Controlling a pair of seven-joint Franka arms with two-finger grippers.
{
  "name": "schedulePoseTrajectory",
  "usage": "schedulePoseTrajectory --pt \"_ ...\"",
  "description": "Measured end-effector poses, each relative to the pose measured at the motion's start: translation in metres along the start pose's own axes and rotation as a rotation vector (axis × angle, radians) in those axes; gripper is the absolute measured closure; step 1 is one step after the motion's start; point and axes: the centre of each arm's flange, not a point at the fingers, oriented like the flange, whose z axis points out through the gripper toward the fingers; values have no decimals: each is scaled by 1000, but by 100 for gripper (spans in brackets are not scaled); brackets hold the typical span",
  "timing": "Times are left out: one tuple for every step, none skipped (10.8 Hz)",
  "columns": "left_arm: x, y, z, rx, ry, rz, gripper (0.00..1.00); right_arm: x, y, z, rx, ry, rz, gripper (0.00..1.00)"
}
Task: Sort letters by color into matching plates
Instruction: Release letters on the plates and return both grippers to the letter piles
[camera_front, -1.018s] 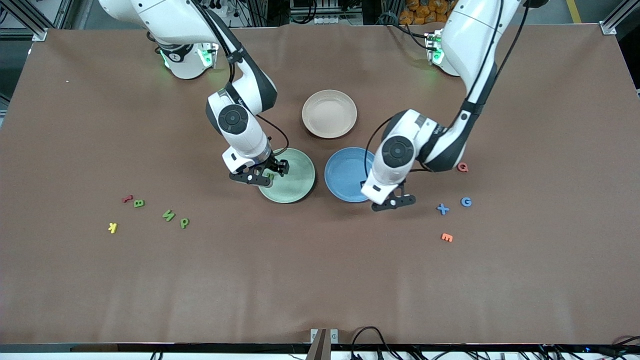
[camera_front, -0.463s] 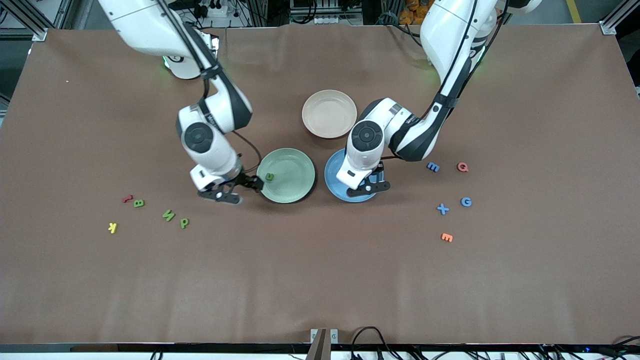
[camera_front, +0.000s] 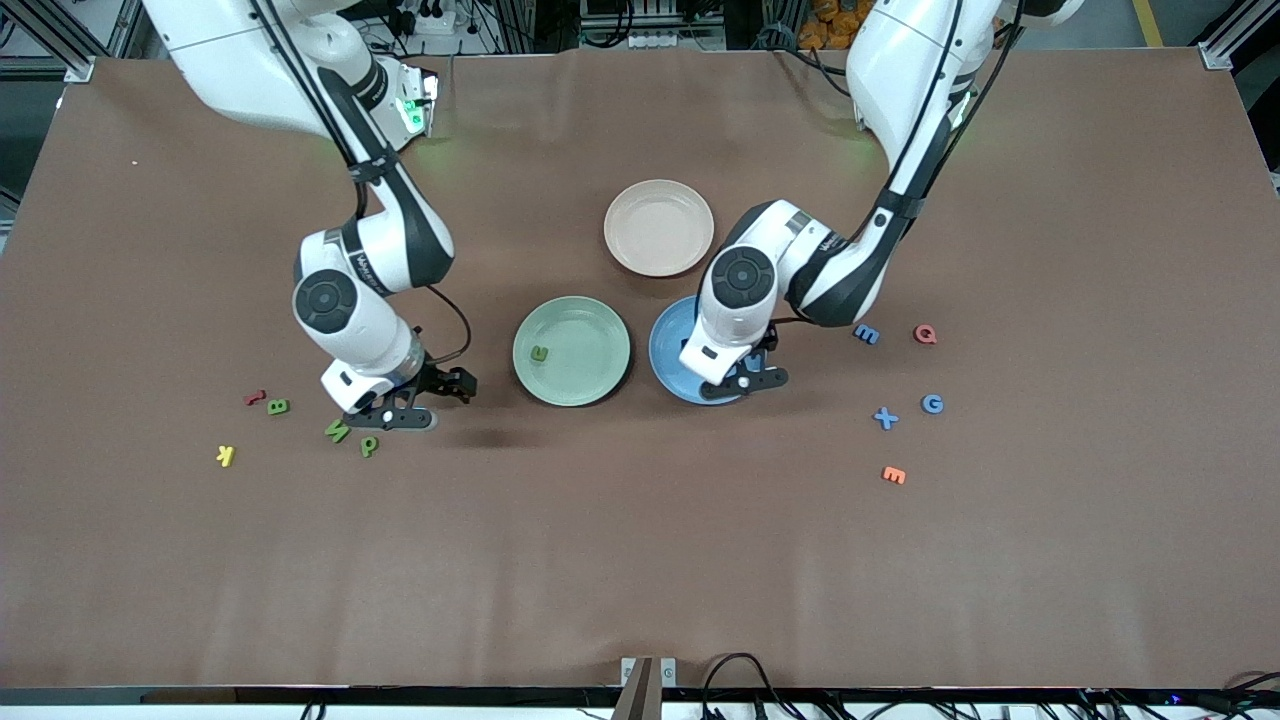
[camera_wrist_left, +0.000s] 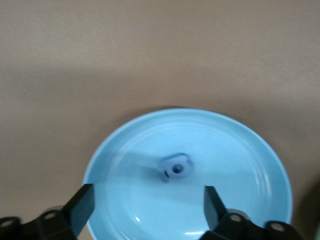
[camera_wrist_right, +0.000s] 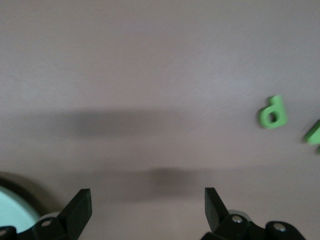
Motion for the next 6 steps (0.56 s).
schedulePoseTrajectory --pt "14 -15 -1 5 -5 5 0 4 15 0 -11 2 -37 0" --pt "37 -40 -2 5 -10 13 0 9 32 0 -26 5 -64 0" --pt "61 -70 -2 3 -15 19 0 13 48 0 -42 8 -80 0" --pt "82 -101 -5 -2 -17 23 0 16 61 0 -54 10 -93 0" --pt "97 -129 -10 -7 -17 26 0 20 72 0 -60 11 -98 0" --pt "106 -153 -17 -11 -16 29 0 25 81 2 -64 14 -99 0"
